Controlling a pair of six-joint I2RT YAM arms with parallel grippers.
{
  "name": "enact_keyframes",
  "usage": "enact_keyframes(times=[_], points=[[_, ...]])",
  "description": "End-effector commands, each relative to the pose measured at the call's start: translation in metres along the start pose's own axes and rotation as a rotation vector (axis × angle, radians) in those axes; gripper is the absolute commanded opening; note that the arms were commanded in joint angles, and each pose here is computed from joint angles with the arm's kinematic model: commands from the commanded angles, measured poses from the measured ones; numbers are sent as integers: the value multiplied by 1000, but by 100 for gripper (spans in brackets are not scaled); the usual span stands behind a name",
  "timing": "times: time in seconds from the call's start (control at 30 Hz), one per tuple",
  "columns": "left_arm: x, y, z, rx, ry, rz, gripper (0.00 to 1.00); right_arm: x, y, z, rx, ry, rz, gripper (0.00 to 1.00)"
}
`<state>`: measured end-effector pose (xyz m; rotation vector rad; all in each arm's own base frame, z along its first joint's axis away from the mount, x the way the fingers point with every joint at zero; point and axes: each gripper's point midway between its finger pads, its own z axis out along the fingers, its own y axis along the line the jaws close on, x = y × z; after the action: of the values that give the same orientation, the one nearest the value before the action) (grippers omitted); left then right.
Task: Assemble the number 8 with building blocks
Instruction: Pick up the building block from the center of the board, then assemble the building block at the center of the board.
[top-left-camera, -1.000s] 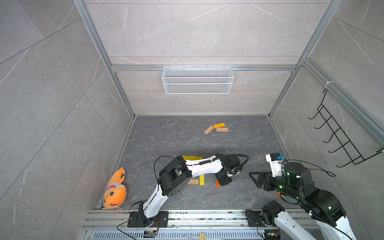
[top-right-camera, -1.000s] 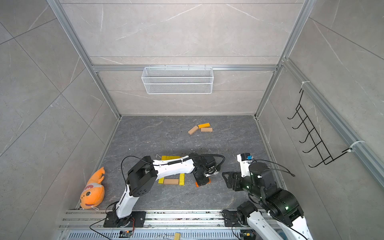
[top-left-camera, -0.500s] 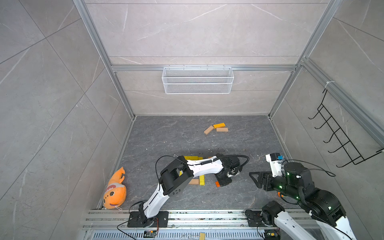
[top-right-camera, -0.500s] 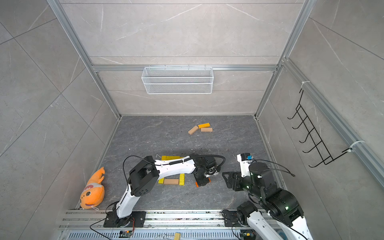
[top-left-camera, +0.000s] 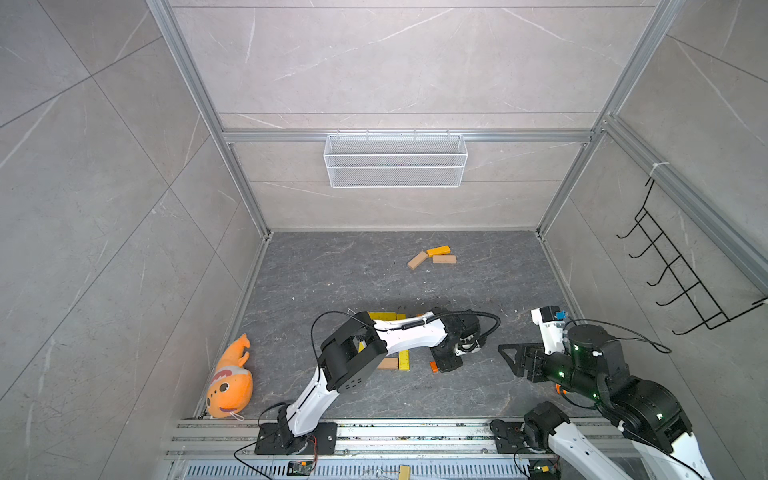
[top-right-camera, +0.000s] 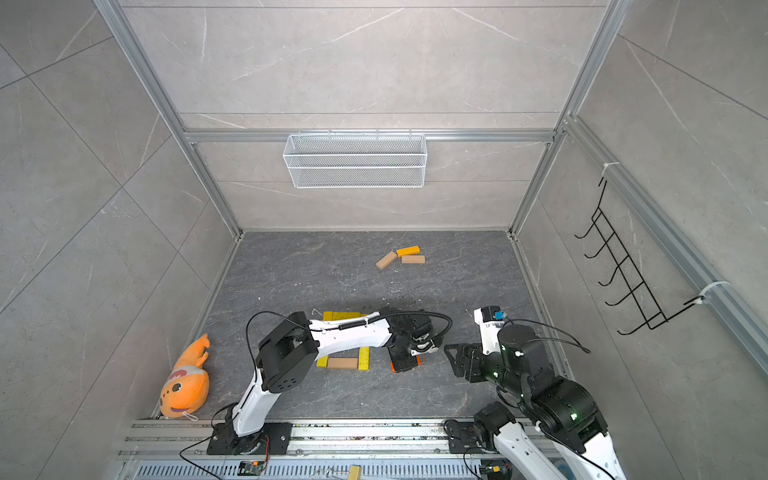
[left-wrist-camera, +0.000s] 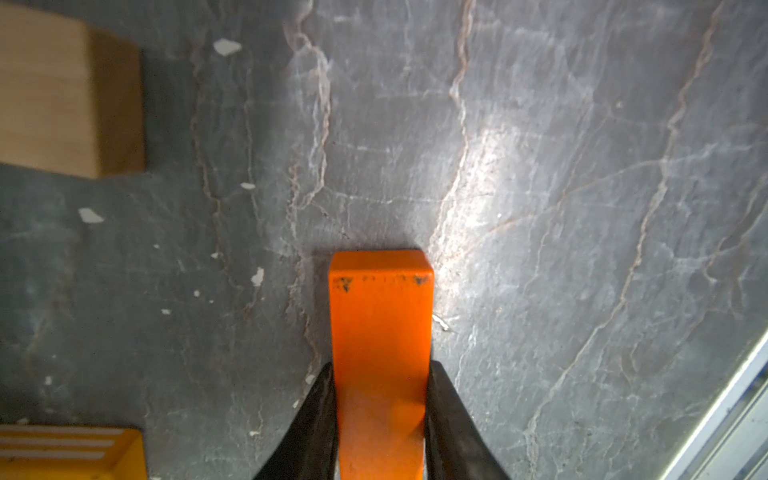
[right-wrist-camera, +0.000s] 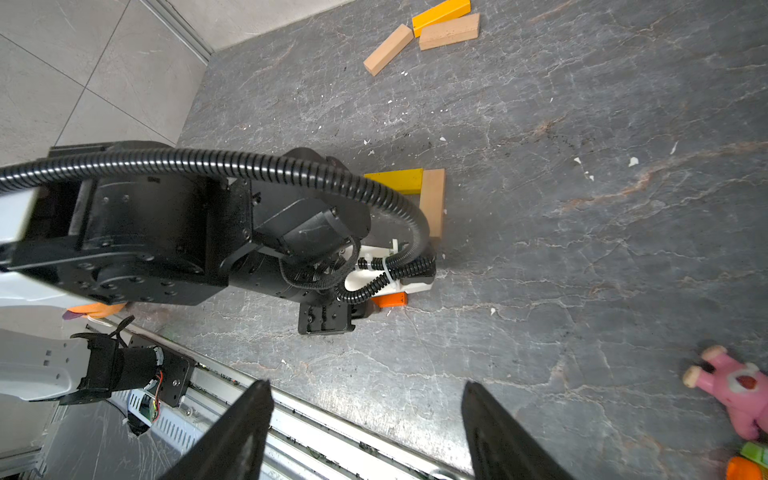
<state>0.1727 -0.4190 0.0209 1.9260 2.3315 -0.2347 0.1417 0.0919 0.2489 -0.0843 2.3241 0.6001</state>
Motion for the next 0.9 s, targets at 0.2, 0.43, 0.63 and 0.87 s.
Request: enact_keyframes(times=[0.2, 0.43, 0.63, 0.87], points=[[-9, 20, -33, -33, -23, 105, 30, 13, 15, -22, -108, -11, -72, 87], [-16, 33, -43, -52, -35, 140, 30, 29, 15, -24, -133, 32, -83, 99], [-23, 43, -47, -55, -50, 158, 31, 32, 10, -25, -112, 26, -73, 99], [-25, 53, -42, -56, -42, 167, 31, 31, 7, -23, -93, 26, -71, 99]])
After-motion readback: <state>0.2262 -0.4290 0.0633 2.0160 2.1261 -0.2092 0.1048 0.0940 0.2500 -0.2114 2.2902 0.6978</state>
